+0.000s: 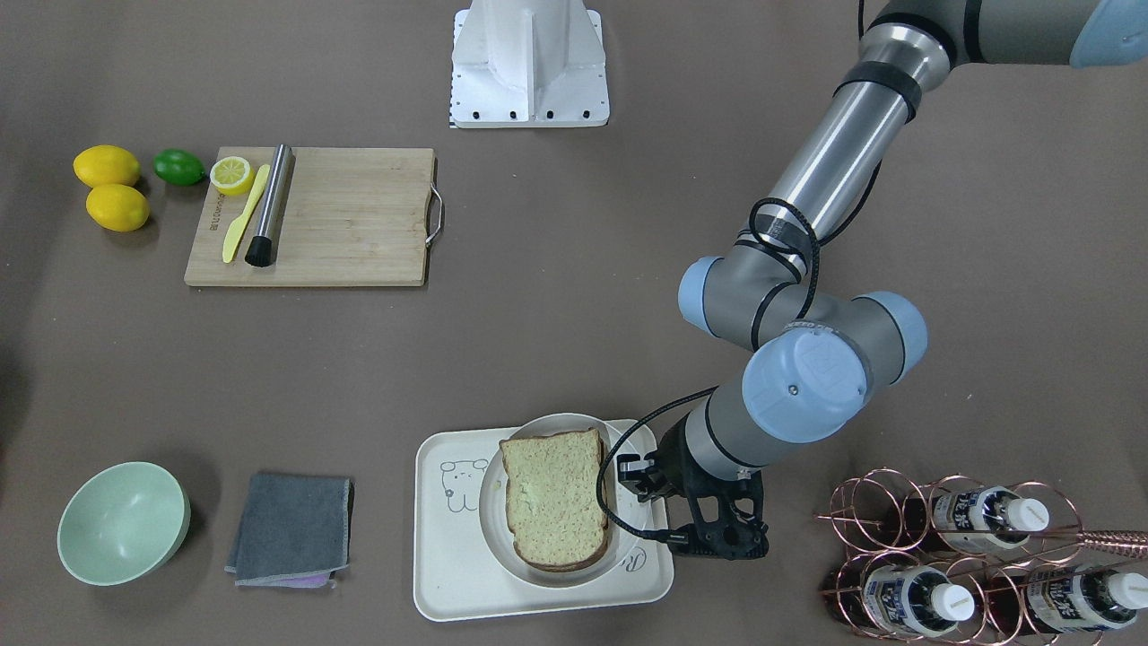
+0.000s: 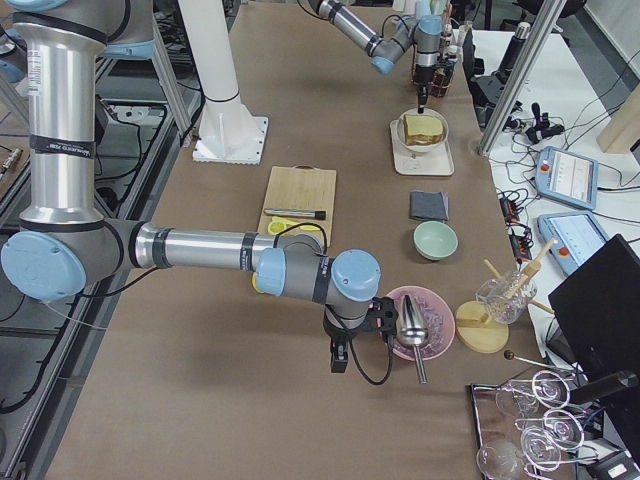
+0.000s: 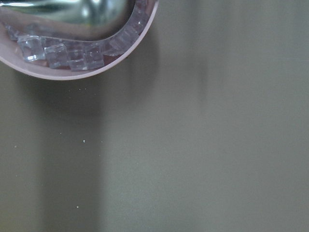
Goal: Make sandwich and place on tray
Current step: 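Slide the plate with the left gripper onto the white tray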
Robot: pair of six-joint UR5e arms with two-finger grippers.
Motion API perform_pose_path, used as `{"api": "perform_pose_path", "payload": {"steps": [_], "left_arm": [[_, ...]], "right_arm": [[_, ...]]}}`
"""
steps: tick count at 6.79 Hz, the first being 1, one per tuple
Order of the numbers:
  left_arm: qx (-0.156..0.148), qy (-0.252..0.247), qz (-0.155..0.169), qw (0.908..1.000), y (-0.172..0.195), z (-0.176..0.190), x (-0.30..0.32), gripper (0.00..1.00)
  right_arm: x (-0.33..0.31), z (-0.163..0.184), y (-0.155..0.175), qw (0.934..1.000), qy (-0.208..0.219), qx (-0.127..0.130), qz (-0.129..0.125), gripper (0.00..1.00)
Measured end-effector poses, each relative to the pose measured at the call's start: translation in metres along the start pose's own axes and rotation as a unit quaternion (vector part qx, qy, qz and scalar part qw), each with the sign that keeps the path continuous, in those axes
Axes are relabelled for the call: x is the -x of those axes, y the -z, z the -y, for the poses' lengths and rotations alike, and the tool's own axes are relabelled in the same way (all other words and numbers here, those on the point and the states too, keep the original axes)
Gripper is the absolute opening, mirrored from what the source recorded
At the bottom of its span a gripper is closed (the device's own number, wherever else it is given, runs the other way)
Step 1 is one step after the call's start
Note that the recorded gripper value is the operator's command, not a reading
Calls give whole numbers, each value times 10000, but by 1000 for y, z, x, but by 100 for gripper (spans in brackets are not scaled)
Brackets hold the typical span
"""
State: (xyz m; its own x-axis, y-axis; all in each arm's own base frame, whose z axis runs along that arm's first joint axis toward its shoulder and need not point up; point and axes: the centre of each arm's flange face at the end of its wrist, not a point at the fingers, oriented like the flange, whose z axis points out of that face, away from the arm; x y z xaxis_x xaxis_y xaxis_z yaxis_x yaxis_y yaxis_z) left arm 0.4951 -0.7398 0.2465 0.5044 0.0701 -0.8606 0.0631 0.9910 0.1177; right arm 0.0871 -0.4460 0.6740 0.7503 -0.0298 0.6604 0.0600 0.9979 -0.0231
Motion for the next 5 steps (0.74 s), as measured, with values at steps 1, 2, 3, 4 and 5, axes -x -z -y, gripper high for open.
{"api": "perform_pose_path", "payload": {"steps": [1, 2, 3, 4, 5], "left_arm": [[-62, -32, 80, 9999, -10, -1, -8, 0], [-118, -79, 133, 9998, -18, -5, -15, 0], [-157, -126, 155, 9997, -24, -9, -22, 0], [-190, -152, 168, 9996, -27, -12, -26, 59], [-220, -159, 175, 9995, -28, -12, -28, 80]], "right_arm": [[0, 1, 0, 10000, 4, -5, -1, 100], [0, 1, 1, 10000, 4, -6, -1, 100], [0, 1, 1, 10000, 6, -6, -1, 100], [0, 0, 0, 10000, -2, 5, 1, 100], [-2, -2, -2, 10000, -15, 20, 4, 100]]}}
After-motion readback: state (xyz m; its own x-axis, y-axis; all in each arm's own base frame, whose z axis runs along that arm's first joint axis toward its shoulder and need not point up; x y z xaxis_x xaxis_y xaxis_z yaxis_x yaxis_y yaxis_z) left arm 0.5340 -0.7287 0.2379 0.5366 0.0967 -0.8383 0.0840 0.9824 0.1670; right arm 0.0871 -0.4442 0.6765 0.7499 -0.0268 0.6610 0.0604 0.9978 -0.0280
